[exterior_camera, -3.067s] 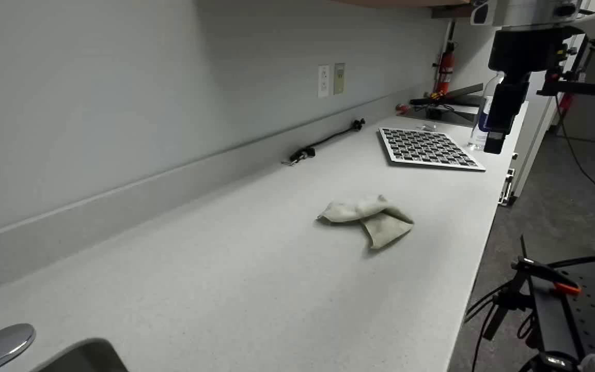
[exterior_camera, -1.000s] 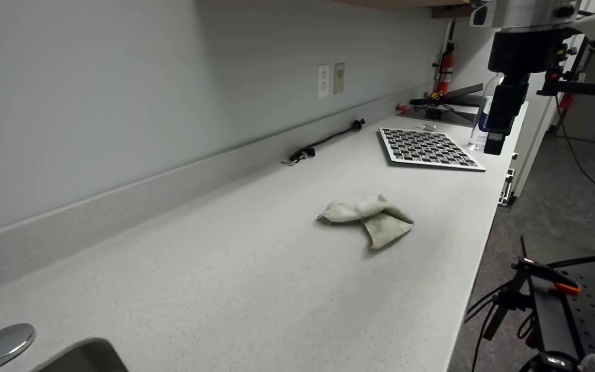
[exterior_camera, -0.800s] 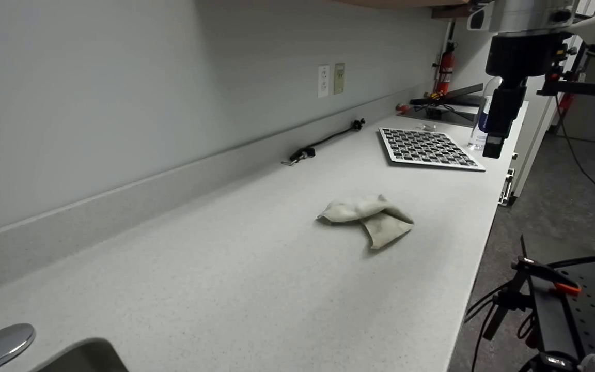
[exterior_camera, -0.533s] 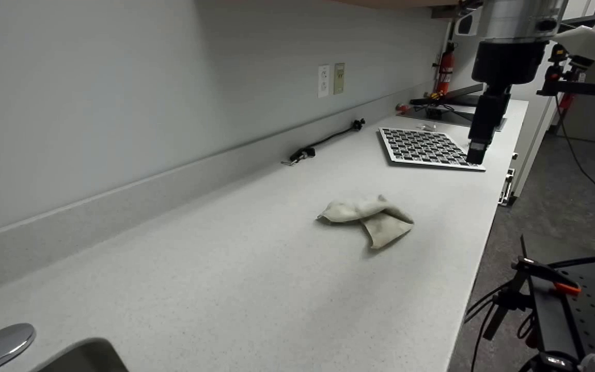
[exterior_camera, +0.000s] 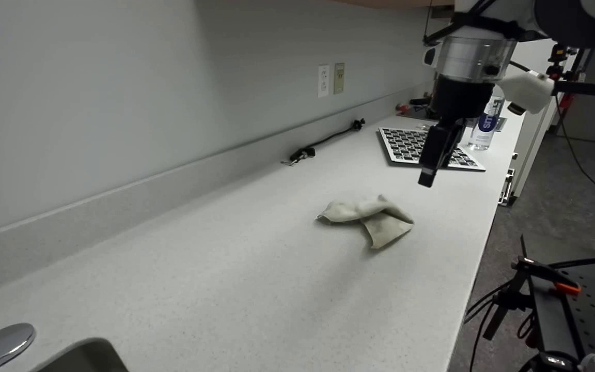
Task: Get the white cloth from the countertop, use it to wipe the cabinet on top, then put it back on the table
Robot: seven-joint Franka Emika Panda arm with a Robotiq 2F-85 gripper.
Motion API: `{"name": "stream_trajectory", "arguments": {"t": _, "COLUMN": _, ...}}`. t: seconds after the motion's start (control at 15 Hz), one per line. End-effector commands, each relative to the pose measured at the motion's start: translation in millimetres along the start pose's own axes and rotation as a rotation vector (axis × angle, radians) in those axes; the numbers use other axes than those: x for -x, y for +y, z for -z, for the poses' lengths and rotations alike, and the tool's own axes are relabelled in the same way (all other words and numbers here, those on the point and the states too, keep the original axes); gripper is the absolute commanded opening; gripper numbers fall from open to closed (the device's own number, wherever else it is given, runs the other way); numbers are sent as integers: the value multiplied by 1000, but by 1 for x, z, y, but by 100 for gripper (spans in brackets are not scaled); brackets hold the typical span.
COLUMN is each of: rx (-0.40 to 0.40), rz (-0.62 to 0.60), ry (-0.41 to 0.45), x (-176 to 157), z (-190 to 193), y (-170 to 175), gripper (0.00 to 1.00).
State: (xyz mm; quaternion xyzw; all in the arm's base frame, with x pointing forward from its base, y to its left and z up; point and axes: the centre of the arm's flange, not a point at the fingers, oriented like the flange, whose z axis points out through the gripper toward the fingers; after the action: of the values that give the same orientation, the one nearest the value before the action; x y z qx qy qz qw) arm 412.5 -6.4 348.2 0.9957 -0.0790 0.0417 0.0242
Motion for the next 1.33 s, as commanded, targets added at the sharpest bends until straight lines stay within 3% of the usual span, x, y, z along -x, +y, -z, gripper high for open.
{"name": "stream_trajectory", "arguments": {"t": 0.0, "rx": -14, "rz": -69, "ry": -14, "x": -34, "z": -37, "y": -5, "gripper": 100}}
{"name": "stream_trajectory", "arguments": {"t": 0.07, "rx": -3, "rz": -28, "ry": -9, "x": -9, "z": -19, "y": -2, "gripper": 100}}
{"name": "stream_trajectory", "arguments": {"t": 0.6, "rx": -7, "rz": -37, "ry": -28, "x": -14, "z": -28, "y": -2, "gripper": 100}}
{"name": "stream_trajectory", "arguments": {"t": 1.0, "rx": -29, "rz": -262, "ry": -122, "x": -34, "z": -81, "y": -2, "gripper": 100}}
{"name": "stream_trajectory", "arguments": {"t": 1.27, "rx": -53, "rz": -452, "ry": -118, "x": -59, "z": -103, "y": -5, "gripper": 100}}
